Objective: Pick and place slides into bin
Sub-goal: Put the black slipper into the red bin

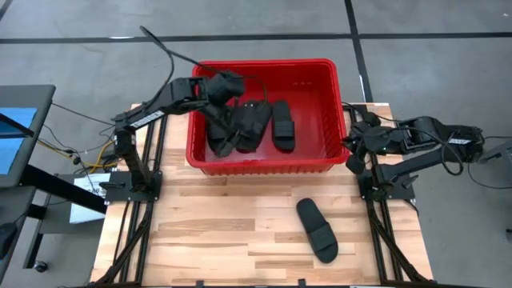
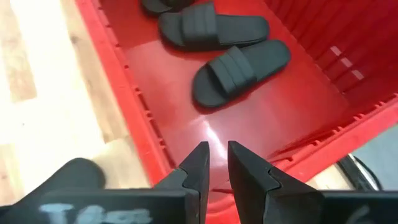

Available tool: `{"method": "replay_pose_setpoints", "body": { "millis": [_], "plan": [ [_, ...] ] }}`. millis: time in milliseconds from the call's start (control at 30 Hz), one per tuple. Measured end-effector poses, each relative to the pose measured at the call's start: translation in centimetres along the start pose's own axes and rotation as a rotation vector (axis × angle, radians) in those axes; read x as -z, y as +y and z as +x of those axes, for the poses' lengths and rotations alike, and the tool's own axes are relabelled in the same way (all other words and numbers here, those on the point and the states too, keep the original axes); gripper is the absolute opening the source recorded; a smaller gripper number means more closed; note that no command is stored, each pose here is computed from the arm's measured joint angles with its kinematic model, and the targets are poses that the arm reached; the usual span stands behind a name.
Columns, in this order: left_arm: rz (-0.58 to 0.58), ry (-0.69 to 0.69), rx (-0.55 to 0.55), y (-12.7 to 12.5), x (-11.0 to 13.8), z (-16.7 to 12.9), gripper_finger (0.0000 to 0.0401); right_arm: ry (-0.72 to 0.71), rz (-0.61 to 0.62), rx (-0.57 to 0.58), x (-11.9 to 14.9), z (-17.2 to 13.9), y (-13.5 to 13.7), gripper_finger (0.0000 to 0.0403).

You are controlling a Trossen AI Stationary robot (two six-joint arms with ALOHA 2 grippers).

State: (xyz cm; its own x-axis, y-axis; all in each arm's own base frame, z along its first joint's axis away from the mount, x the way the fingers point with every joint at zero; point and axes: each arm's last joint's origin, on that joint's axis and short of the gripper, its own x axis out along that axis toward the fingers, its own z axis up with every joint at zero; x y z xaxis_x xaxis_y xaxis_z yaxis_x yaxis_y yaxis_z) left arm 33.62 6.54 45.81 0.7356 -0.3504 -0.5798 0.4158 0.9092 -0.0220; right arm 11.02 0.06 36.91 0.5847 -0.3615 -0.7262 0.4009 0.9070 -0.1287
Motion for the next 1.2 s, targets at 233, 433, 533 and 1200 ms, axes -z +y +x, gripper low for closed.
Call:
{"method": "replay_pose_setpoints", "body": {
  "millis": [233, 433, 533, 1200],
  "plan": [
    [-0.059, -0.036, 0.016, -1.1, 2.1, 2.5, 0.0148, -0.011, -0.021, -0.088, 0.4, -0.5, 1.3, 0.0052],
    [-0.125, -0.156, -0.122, -2.1, 6.2, 3.1, 0.0148, 0.023, -0.042, -0.165, 0.9, -0.6, 3.0, 0.0052],
    [-0.168, -0.267, -0.176, -3.4, 8.6, 2.7, 0.0148, 0.048, -0.048, -0.204, 1.0, -0.6, 4.0, 0.0052],
    [-0.044, -0.47, -0.324, -11.4, 14.5, 2.9, 0.0148, 0.318, -0.153, -0.089, 4.6, 2.2, 15.0, 0.0052]
  ]
}}
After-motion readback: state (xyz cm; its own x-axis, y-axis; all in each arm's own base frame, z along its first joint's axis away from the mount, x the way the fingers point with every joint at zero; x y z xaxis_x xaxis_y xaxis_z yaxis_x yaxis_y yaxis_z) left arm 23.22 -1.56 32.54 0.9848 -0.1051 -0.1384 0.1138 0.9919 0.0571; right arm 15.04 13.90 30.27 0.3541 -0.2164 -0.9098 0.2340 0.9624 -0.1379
